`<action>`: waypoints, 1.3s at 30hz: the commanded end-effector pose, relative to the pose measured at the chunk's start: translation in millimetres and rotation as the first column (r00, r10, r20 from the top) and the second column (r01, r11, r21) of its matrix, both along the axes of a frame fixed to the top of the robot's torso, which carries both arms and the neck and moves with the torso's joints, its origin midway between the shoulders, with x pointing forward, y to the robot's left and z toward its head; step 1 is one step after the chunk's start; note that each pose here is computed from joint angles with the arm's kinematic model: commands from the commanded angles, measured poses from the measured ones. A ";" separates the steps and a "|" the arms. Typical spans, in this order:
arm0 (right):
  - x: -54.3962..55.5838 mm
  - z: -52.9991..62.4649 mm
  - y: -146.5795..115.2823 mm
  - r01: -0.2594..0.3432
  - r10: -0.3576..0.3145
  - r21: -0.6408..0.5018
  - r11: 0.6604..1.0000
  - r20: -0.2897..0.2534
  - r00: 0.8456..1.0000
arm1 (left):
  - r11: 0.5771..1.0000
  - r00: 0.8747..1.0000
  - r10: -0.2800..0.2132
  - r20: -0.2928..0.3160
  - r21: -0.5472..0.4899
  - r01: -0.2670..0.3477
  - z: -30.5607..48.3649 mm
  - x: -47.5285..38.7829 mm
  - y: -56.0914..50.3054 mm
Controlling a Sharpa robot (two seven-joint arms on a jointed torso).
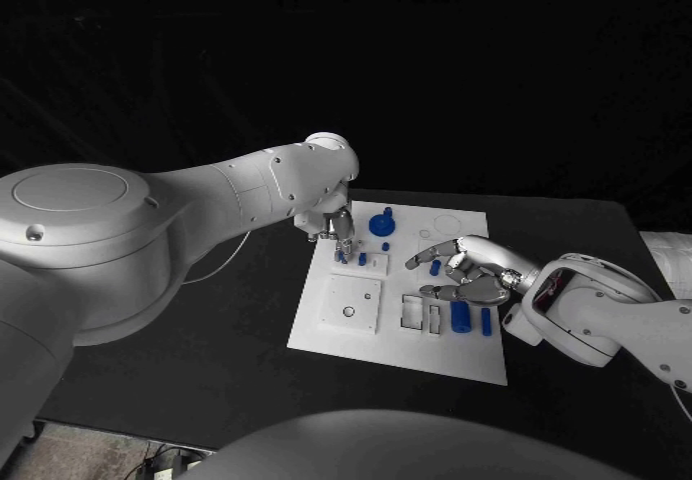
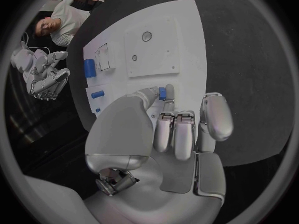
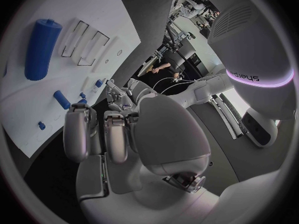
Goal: Assemble the parts on the task board
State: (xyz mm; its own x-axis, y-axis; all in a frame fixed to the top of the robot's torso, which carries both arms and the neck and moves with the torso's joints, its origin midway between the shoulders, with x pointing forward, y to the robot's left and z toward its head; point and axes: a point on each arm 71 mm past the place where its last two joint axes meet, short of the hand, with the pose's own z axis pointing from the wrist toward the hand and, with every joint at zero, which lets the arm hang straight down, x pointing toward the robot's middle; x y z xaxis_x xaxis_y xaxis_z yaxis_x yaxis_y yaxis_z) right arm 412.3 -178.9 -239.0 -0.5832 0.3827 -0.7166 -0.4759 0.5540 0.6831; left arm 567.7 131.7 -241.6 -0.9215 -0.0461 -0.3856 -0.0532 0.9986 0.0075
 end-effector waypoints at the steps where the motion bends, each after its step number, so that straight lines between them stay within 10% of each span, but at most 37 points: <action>1: -1.1 -1.7 0.4 -0.014 0.014 -0.012 1.000 -0.009 1.000 | 0.992 1.000 0.019 -0.009 0.123 -0.018 0.6 -0.9 5.7; 39: -1.8 -3.9 -3.3 -0.007 0.007 -0.024 1.000 -0.024 1.000 | 0.979 0.999 -0.032 -0.013 0.200 0.034 -2.9 -1.2 -2.8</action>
State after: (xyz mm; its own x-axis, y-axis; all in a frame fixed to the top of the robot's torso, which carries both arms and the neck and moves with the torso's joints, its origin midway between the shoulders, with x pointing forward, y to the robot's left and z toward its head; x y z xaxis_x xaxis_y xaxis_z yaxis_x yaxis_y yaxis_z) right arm 411.6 -183.0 -241.5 -0.5916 0.3775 -0.7124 -0.4614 0.5661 0.6832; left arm 567.4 121.3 -245.5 -0.9213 0.0248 -0.3881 -0.0033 0.9974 0.0714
